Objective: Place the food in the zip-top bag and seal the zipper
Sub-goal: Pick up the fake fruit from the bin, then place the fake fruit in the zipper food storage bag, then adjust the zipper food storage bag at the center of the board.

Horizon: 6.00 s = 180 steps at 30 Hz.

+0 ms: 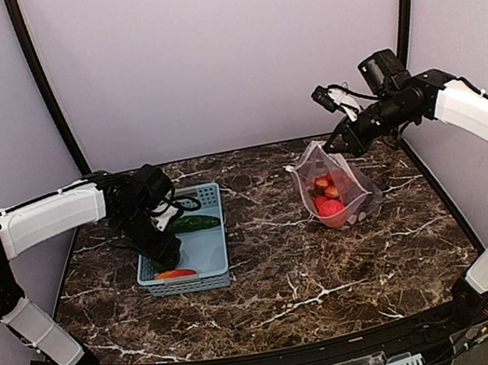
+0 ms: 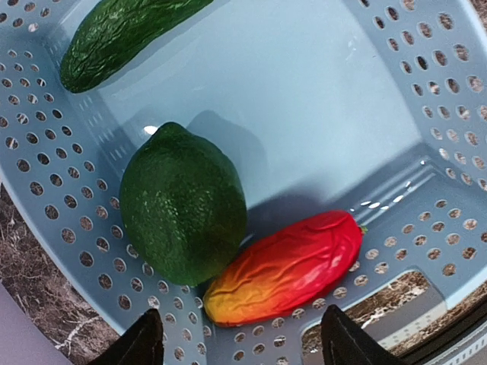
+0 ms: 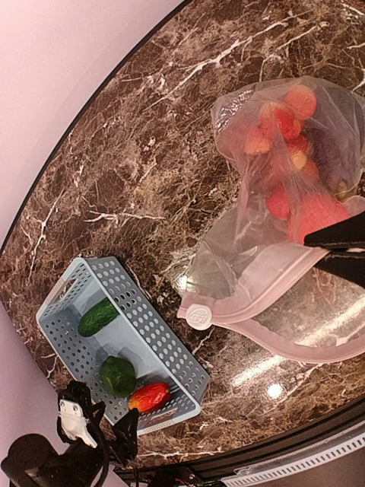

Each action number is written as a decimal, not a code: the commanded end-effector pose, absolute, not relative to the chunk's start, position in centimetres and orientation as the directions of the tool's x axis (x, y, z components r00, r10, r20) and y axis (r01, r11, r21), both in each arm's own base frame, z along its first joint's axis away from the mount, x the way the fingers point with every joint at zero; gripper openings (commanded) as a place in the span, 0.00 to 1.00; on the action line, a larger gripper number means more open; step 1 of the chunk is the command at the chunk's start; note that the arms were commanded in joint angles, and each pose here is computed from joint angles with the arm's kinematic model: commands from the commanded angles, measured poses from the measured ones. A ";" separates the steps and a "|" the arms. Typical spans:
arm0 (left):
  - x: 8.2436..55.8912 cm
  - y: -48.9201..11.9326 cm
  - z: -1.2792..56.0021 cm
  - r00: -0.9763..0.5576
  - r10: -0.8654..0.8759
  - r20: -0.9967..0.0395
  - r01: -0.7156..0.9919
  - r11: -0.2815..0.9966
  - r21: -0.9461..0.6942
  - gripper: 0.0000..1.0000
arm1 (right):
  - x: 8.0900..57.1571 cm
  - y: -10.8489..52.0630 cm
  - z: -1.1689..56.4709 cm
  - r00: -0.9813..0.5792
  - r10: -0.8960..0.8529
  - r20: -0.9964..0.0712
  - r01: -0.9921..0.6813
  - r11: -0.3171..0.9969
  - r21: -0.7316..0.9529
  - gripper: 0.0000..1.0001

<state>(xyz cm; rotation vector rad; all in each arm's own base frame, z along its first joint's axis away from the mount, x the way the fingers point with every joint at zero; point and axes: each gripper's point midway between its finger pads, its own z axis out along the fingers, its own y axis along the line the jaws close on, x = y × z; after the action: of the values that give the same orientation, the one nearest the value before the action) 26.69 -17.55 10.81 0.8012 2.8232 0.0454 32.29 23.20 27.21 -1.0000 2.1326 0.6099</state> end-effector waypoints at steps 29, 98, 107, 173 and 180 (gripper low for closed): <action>31.8 -15.8 5.6 -0.847 0.521 -0.105 0.493 0.844 0.211 0.62 | 31.9 23.0 26.7 -0.450 -0.481 -0.753 -0.802 0.588 0.104 0.00; 31.7 -53.3 24.0 -0.606 0.047 -0.794 0.616 0.659 -0.432 0.68 | 31.4 26.7 30.3 -0.440 -0.488 -0.754 -0.847 0.505 0.167 0.00; 28.8 -53.9 27.7 -0.575 0.049 -0.817 0.717 0.512 -0.474 0.99 | 31.7 26.3 31.7 -0.420 -0.474 -0.774 -0.841 0.523 0.137 0.00; 24.3 -48.2 21.1 -0.815 0.034 -0.579 0.485 0.587 -0.648 0.57 | 31.3 24.2 29.0 -0.433 -0.475 -0.766 -0.821 0.559 0.118 0.00; 25.8 -49.1 19.0 -0.861 -0.074 -0.503 0.352 0.627 -0.695 0.40 | 31.2 24.3 28.9 -0.435 -0.473 -0.767 -0.824 0.553 0.127 0.00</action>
<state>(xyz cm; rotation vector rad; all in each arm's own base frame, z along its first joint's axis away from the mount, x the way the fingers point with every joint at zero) 24.35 -48.54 17.13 0.3934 2.3901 -1.1040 30.48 24.14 27.85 -1.0516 2.1318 0.6507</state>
